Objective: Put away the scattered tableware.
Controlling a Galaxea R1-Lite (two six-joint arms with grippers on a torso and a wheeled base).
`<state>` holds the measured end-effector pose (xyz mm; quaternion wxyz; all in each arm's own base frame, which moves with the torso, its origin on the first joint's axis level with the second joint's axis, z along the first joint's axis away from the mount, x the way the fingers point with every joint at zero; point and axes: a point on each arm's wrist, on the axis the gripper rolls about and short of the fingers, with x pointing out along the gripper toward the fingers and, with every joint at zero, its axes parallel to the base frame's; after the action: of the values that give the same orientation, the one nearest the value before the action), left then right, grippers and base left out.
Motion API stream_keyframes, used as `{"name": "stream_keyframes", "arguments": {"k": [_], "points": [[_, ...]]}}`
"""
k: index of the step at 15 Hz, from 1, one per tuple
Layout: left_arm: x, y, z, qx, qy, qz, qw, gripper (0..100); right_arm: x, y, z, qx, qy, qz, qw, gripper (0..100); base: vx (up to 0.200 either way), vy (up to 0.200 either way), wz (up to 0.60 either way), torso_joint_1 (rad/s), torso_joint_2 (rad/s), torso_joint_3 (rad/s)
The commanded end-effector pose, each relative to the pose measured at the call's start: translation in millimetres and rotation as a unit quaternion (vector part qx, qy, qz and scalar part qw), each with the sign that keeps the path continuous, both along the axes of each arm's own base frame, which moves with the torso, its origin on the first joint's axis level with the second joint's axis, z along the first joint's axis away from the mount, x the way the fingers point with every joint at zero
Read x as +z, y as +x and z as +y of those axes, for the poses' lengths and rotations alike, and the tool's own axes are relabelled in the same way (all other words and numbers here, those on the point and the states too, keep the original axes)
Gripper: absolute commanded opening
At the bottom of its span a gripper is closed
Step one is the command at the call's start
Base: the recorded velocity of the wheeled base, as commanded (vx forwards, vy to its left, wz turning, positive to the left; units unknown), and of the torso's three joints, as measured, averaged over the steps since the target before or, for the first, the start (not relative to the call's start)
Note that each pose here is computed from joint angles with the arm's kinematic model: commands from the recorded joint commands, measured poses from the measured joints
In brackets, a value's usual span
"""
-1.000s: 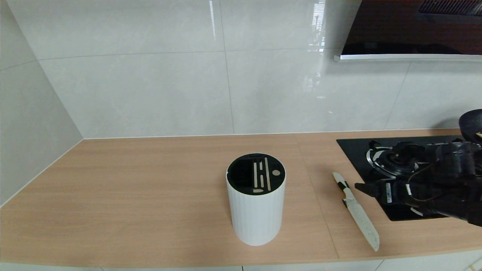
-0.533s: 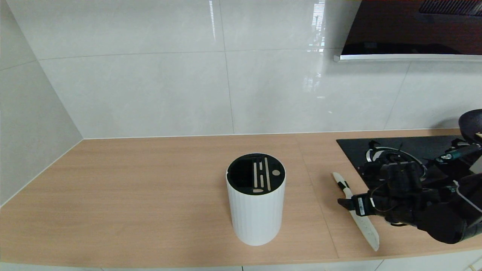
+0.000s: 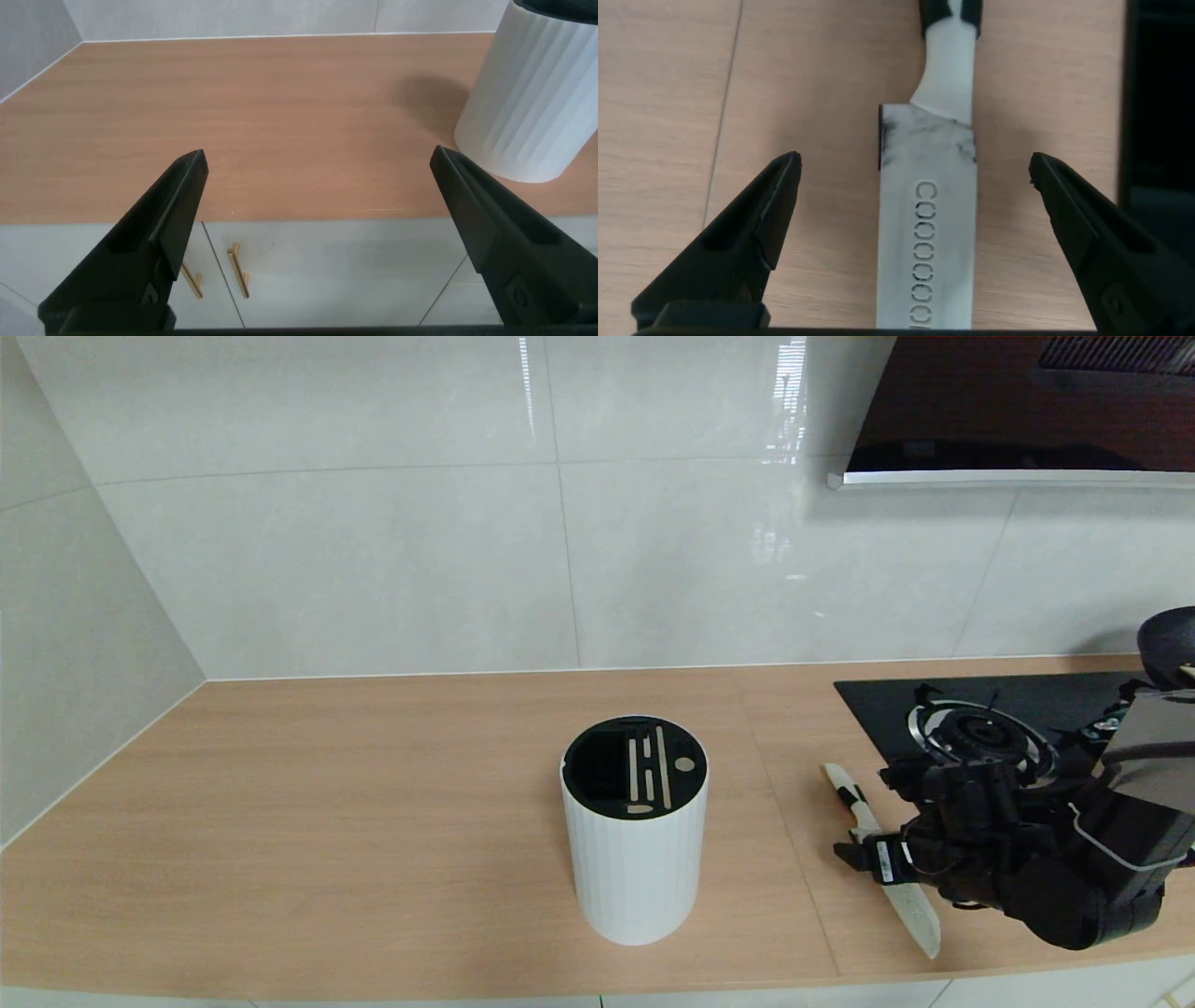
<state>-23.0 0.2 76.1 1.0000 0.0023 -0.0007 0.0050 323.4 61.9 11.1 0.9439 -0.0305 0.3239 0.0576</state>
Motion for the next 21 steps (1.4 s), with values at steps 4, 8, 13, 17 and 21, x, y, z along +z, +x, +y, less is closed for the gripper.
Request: {"name": "stream_keyframes", "arguments": {"k": [4,8,13,17,21], "points": [[0.1,0,0.0,0.0,0.0,0.001,1.0,100,-6,2,0,-0.001,0.001,0.003,1.0,100,0.0,0.0,0.0,0.0,0.0,0.0],[0.1,0,0.0,0.0,0.0,0.001,1.0,100,-8,4,-2,-0.005,0.001,0.004,1.0,100,0.0,0.0,0.0,0.0,0.0,0.0],[0.1,0,0.0,0.0,0.0,0.001,1.0,100,-13,5,-3,-0.007,0.0,0.003,1.0,100,0.0,0.0,0.0,0.0,0.0,0.0],[0.1,0,0.0,0.0,0.0,0.001,1.0,100,-17,8,-3,-0.007,0.0,0.006,1.0,0,0.0,0.0,0.0,0.0,0.0,0.0],[0.1,0,0.0,0.0,0.0,0.001,1.0,100,-19,7,-2,-0.004,-0.004,0.009,1.0,0,0.0,0.0,0.0,0.0,0.0,0.0]]}}
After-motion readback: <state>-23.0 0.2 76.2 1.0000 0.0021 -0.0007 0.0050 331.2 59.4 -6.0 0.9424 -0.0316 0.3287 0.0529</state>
